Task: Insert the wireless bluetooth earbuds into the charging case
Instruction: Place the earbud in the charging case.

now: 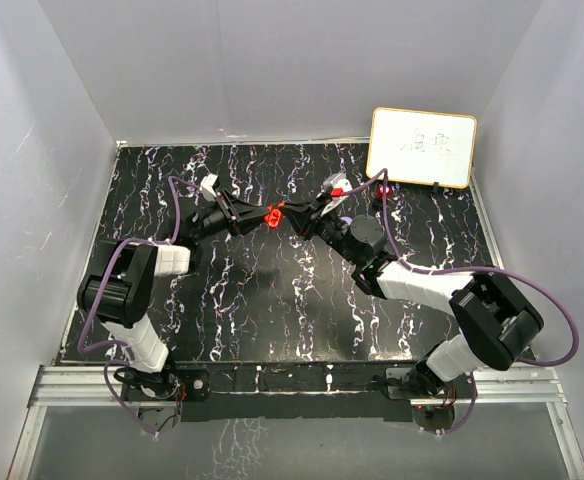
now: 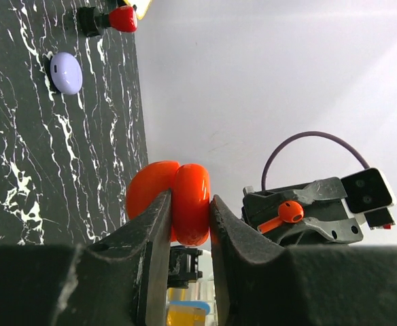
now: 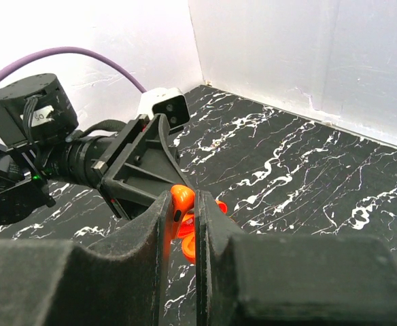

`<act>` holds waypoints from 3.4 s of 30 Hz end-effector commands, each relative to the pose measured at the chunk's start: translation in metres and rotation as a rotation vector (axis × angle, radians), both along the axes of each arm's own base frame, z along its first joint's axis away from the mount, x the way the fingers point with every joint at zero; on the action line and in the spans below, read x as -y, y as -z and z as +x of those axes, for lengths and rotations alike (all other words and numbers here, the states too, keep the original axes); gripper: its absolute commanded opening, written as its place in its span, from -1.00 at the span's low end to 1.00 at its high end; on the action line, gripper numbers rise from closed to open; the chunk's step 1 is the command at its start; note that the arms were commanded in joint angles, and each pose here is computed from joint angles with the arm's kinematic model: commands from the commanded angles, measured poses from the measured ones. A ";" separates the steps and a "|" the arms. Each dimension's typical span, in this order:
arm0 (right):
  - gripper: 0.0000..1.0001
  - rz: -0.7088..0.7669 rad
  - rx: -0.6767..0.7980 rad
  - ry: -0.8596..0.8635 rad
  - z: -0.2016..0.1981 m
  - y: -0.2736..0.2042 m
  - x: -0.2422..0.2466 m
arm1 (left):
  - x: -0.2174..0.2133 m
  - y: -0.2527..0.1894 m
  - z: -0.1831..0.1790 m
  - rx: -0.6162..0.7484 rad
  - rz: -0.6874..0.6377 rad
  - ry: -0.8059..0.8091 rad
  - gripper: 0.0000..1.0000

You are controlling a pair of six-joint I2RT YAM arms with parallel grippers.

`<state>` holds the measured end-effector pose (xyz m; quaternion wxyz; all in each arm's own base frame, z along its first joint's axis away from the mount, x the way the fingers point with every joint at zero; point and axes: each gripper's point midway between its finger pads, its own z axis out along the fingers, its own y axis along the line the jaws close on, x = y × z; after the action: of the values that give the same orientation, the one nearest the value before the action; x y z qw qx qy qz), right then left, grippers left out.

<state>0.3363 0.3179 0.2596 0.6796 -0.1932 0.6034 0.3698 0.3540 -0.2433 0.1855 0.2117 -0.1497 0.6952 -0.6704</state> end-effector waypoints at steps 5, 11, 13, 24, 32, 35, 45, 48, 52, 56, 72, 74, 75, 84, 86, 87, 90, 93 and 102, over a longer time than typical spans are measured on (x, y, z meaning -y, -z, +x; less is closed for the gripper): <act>-1.00 0.031 0.166 0.008 -0.006 -0.028 0.007 | 0.010 -0.032 0.000 0.070 -0.077 0.014 -1.00; -1.00 0.024 0.236 0.013 -0.009 -0.024 0.010 | 0.013 -0.039 -0.001 0.076 -0.077 0.027 -1.00; -1.00 0.025 0.263 0.011 -0.011 -0.025 0.011 | 0.014 -0.039 -0.002 0.076 -0.071 0.032 -1.00; -1.00 0.006 0.387 -0.017 -0.022 -0.023 0.010 | 0.018 -0.038 -0.008 0.075 -0.068 0.058 -1.00; -1.00 -0.008 0.425 -0.037 -0.025 -0.019 0.007 | 0.021 -0.039 -0.012 0.069 -0.069 0.074 -1.00; -1.00 -0.013 0.433 -0.039 -0.025 -0.017 0.006 | 0.023 -0.039 -0.015 0.065 -0.067 0.081 -1.00; -1.00 -0.038 0.462 -0.039 -0.027 -0.008 0.007 | 0.025 -0.044 -0.019 0.062 -0.083 0.102 -1.00; -1.00 -0.041 0.468 -0.042 -0.027 -0.006 0.006 | 0.026 -0.046 -0.021 0.064 -0.084 0.109 -1.00; -1.00 -0.047 0.482 -0.045 -0.028 -0.004 0.006 | 0.026 -0.047 -0.024 0.061 -0.088 0.115 -1.00; -1.00 -0.051 0.524 -0.055 -0.033 -0.003 0.007 | 0.026 -0.049 -0.026 0.061 -0.098 0.127 -1.00; -1.00 -0.047 0.565 -0.020 -0.032 -0.011 0.011 | 0.026 -0.045 -0.039 0.050 -0.084 0.150 -1.00; -1.00 -0.047 0.571 -0.014 -0.031 -0.013 0.012 | 0.026 -0.044 -0.040 0.048 -0.082 0.152 -1.00; -1.00 -0.047 0.573 -0.013 -0.031 -0.013 0.012 | 0.026 -0.043 -0.041 0.045 -0.079 0.153 -1.00; -1.00 -0.043 0.591 -0.002 -0.029 -0.019 0.012 | 0.028 -0.037 -0.044 0.034 -0.070 0.160 -1.00; -1.00 -0.041 0.594 -0.001 -0.029 -0.021 0.013 | 0.027 -0.036 -0.045 0.033 -0.069 0.161 -1.00; -1.00 -0.040 0.595 0.000 -0.029 -0.021 0.013 | 0.028 -0.035 -0.045 0.032 -0.068 0.162 -1.00; -1.00 -0.035 0.599 0.006 -0.029 -0.023 0.014 | 0.028 -0.033 -0.045 0.027 -0.067 0.163 -1.00; -1.00 -0.028 0.607 0.012 -0.029 -0.025 0.015 | 0.029 -0.032 -0.045 0.023 -0.069 0.165 -1.00; -1.00 -0.011 0.614 0.009 -0.029 -0.026 0.016 | 0.030 -0.034 -0.045 0.028 -0.077 0.168 -1.00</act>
<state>0.3131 0.3126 0.2296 0.7691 -0.3318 0.4614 0.2925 0.3172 -0.2726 0.2006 0.1448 -0.1208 0.6882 -0.7006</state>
